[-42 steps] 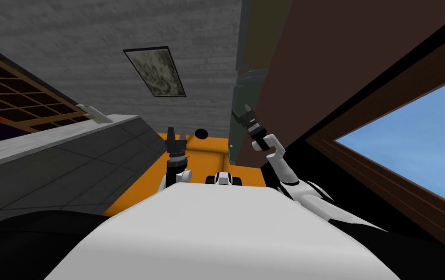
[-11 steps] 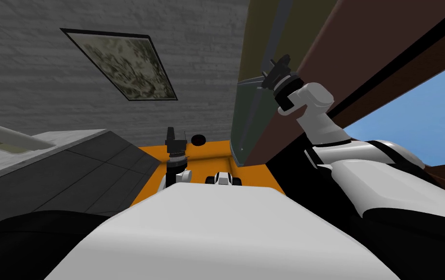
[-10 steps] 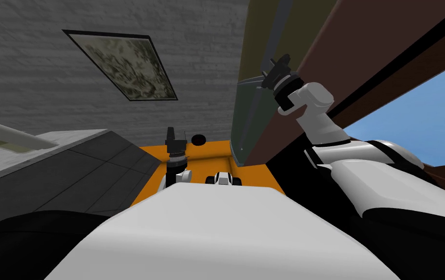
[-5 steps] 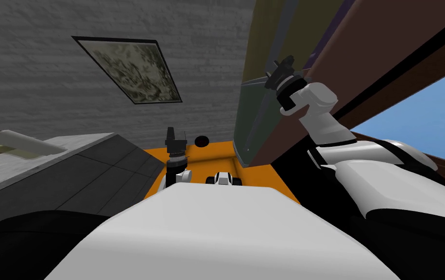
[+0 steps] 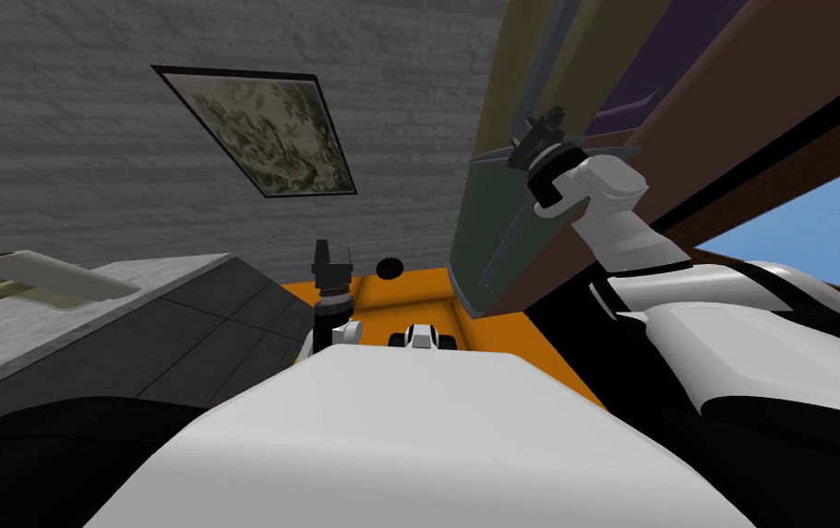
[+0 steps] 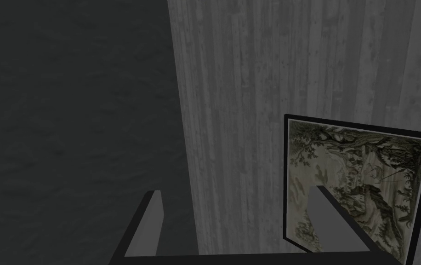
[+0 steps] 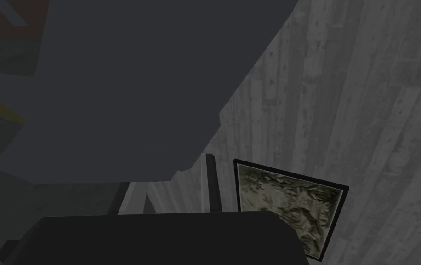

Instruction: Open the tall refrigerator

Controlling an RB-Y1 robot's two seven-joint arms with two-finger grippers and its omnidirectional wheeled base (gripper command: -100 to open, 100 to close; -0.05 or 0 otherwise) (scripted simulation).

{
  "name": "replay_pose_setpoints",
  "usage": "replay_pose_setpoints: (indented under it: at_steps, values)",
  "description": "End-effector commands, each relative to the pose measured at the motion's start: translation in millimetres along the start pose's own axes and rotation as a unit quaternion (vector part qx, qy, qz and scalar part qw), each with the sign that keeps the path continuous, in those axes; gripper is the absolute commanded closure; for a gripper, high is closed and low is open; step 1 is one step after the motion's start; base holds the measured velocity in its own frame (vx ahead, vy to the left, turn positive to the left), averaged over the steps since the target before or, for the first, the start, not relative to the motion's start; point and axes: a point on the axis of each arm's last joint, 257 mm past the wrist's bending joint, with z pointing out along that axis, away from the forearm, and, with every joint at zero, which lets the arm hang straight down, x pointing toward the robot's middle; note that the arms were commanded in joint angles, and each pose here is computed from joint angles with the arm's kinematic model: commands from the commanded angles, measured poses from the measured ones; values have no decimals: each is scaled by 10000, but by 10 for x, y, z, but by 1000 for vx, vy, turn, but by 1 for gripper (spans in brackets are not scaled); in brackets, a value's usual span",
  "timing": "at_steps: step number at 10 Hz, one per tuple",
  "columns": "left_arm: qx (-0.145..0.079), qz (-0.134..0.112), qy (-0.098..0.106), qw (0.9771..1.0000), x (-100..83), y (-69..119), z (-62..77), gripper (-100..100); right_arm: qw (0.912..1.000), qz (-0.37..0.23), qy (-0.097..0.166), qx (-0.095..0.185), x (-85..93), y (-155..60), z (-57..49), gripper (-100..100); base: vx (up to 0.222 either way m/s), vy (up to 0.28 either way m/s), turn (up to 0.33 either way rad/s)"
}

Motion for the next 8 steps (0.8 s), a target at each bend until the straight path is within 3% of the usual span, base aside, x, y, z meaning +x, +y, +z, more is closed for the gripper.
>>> replay_pose_setpoints:
  at_steps: [1,3,4,5,6,8]
  values:
    - [0,0,0,10000,0,0,0,0,9993,-147,311,132,253,-158,9,100,40,314,-12]
    - [0,0,0,10000,0,0,0,0,9972,-337,640,167,521,-237,-25,100,43,354,-5]
    - [0,0,0,10000,0,0,0,0,9972,-337,640,167,521,-237,-25,100,59,282,-16]
    - [0,1,0,10000,0,0,0,0,9956,-433,806,186,654,-281,-48,100,50,288,7]
    - [0,1,0,10000,0,0,0,0,9970,-371,667,102,547,-157,-53,100,19,144,-14]
    - [-1,2,1,10000,-1,0,0,0,9926,-588,1051,180,840,-261,-108,100,118,245,14]
